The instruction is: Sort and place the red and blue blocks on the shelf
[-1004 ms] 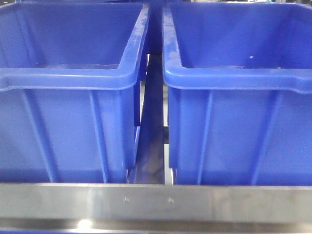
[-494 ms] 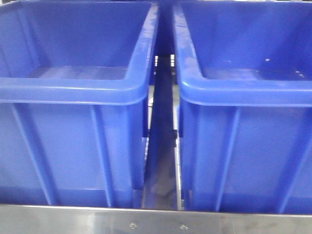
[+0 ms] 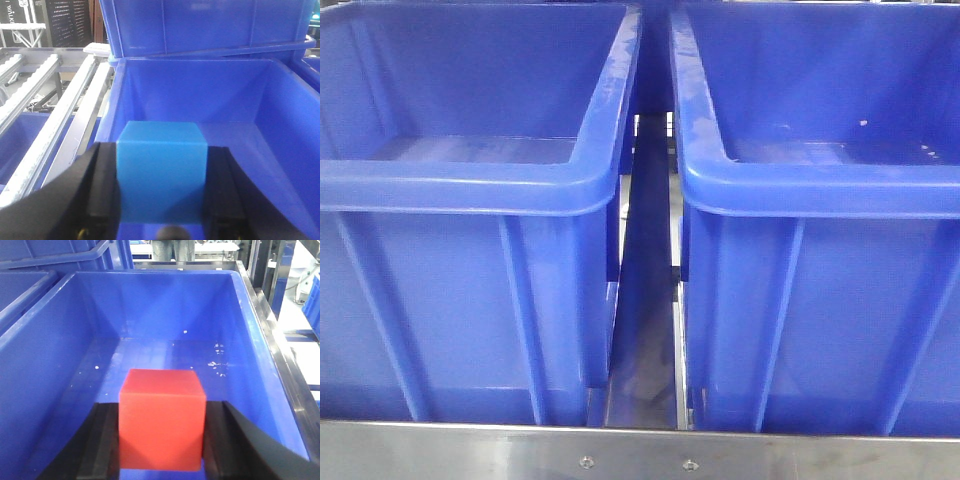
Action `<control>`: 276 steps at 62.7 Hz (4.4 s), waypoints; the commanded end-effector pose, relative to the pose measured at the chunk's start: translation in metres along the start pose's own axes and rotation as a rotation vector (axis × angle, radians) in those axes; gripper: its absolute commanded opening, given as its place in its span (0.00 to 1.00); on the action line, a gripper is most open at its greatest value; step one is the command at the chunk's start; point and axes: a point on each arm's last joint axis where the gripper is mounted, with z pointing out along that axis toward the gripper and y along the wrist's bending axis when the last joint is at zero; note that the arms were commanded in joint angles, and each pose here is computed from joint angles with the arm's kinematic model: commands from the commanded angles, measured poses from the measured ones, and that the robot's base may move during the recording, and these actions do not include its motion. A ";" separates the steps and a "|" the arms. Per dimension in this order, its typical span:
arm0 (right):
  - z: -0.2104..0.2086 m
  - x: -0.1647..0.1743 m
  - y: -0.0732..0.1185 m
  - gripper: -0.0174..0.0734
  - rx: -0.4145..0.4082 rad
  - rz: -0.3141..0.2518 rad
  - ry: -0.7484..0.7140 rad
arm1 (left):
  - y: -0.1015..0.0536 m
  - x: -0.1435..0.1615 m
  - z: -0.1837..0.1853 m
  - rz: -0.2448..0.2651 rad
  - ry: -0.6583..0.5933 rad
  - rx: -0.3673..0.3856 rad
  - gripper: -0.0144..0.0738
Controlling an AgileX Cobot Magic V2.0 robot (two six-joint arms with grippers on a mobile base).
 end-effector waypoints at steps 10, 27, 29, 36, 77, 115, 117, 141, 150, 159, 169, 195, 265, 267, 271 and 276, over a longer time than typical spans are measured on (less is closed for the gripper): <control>-0.002 -0.016 0.001 0.25 0.003 0.002 -0.106 | 0.000 -0.017 -0.001 -0.002 -0.106 -0.001 0.30; -0.002 -0.017 0.001 0.25 0.003 0.002 -0.118 | 0.000 -0.017 -0.001 -0.002 -0.106 -0.001 0.30; -0.002 -0.017 0.001 0.25 0.003 0.002 -0.118 | 0.000 -0.017 -0.001 -0.002 -0.108 -0.001 0.30; -0.002 -0.017 0.001 0.25 0.003 0.002 -0.118 | 0.000 -0.019 -0.001 -0.002 -0.127 -0.001 0.30; 0.048 -0.039 0.013 0.25 -0.095 0.052 0.151 | -0.021 -0.038 0.048 -0.054 0.115 0.160 0.30; 0.140 -0.040 0.029 0.25 -0.177 -0.220 0.304 | -0.060 -0.011 0.136 -0.021 0.304 0.264 0.30; 0.141 -0.040 0.029 0.25 -0.175 -0.218 0.301 | -0.060 -0.010 0.137 -0.021 0.307 0.263 0.30; 0.143 -0.041 0.029 0.71 -0.168 -0.212 0.288 | -0.061 -0.006 0.137 -0.017 0.343 0.265 0.59; 0.143 -0.041 0.029 0.84 -0.170 -0.199 0.288 | -0.061 -0.007 0.137 -0.024 0.334 0.264 0.93; 0.143 -0.041 0.029 0.81 -0.171 -0.192 0.290 | -0.061 -0.008 0.138 -0.024 0.332 0.264 0.93; 0.142 -0.040 0.030 0.78 -0.177 -0.169 0.308 | -0.061 -0.011 0.136 -0.020 0.325 0.266 0.82; 0.092 -0.070 0.013 0.33 -0.101 -0.183 0.190 | -0.047 -0.064 0.092 0.170 0.199 0.260 0.31; -0.013 -0.018 0.005 0.25 -0.055 0.002 -0.200 | -0.001 -0.015 -0.003 0.006 -0.137 0.015 0.31; -0.013 -0.018 0.005 0.25 -0.055 0.002 -0.200 | -0.001 -0.015 -0.003 0.006 -0.137 0.015 0.31; -0.013 -0.018 0.005 0.25 -0.055 0.002 -0.200 | -0.001 -0.015 -0.003 0.006 -0.137 0.015 0.31; -0.013 -0.018 0.005 0.25 -0.055 0.002 -0.200 | -0.001 -0.015 -0.003 0.006 -0.137 0.015 0.31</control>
